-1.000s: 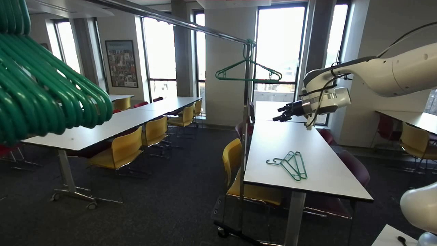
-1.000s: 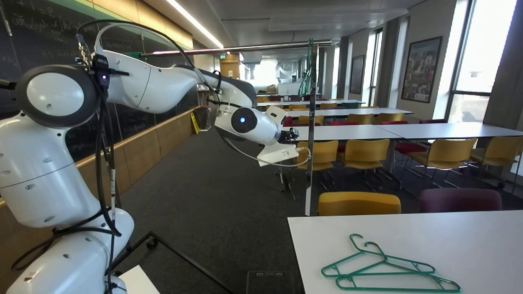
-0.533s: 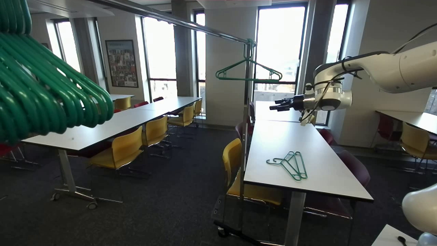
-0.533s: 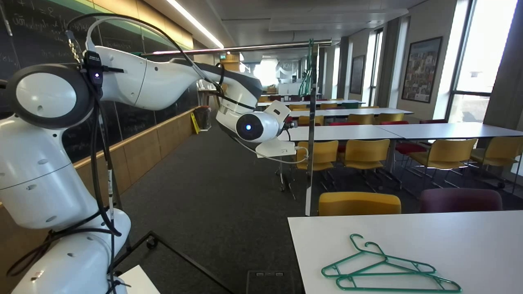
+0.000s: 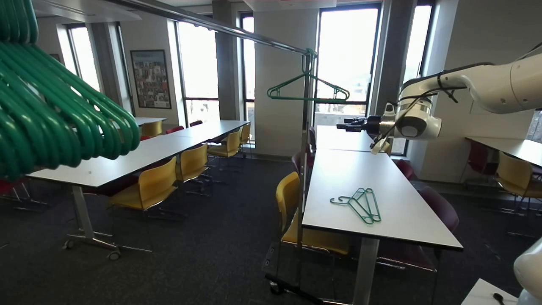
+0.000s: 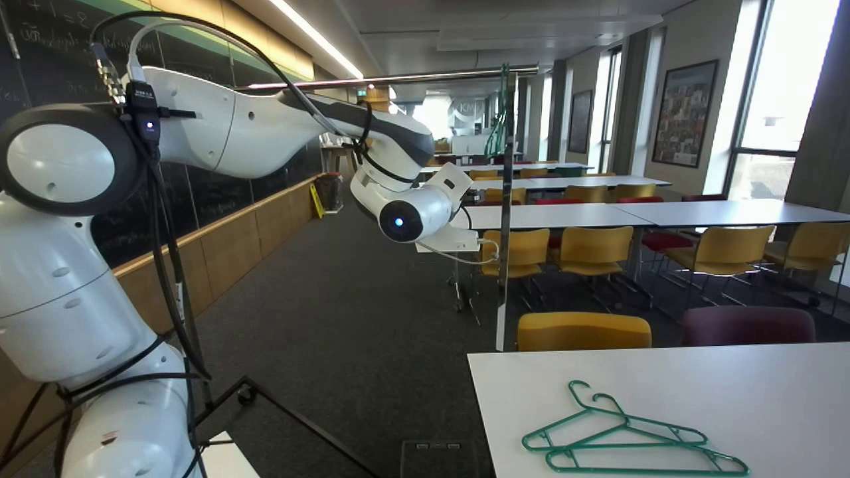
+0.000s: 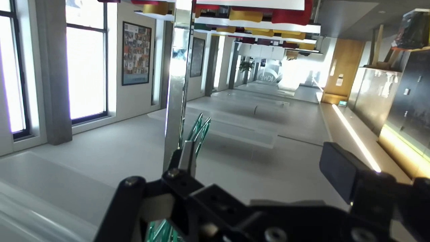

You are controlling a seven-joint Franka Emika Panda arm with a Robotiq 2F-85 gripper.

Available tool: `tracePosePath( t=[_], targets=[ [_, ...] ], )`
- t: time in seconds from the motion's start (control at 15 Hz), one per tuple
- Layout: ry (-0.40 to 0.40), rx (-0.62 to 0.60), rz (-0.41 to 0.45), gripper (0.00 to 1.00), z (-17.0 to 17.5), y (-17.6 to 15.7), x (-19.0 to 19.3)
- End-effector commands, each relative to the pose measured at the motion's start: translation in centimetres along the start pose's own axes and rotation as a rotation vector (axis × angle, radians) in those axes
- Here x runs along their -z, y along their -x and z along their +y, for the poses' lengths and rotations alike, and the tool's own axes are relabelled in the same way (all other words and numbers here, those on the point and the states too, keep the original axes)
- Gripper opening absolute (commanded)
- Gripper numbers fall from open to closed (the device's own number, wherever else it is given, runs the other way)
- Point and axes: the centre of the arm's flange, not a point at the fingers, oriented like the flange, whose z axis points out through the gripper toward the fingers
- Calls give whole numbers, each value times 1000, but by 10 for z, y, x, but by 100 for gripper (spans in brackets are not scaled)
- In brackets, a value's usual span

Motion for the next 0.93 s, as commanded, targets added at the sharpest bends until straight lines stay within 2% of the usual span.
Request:
tracePosePath(
  t=[0.0, 0.2, 0.53, 0.87],
  targets=[
    [23, 40, 62, 100, -5, -2, 3],
    [69, 94, 117, 100, -4, -8, 6],
    [109, 126, 161, 100, 2, -13, 3],
    [122, 154, 220, 100, 14, -41, -8]
  ],
)
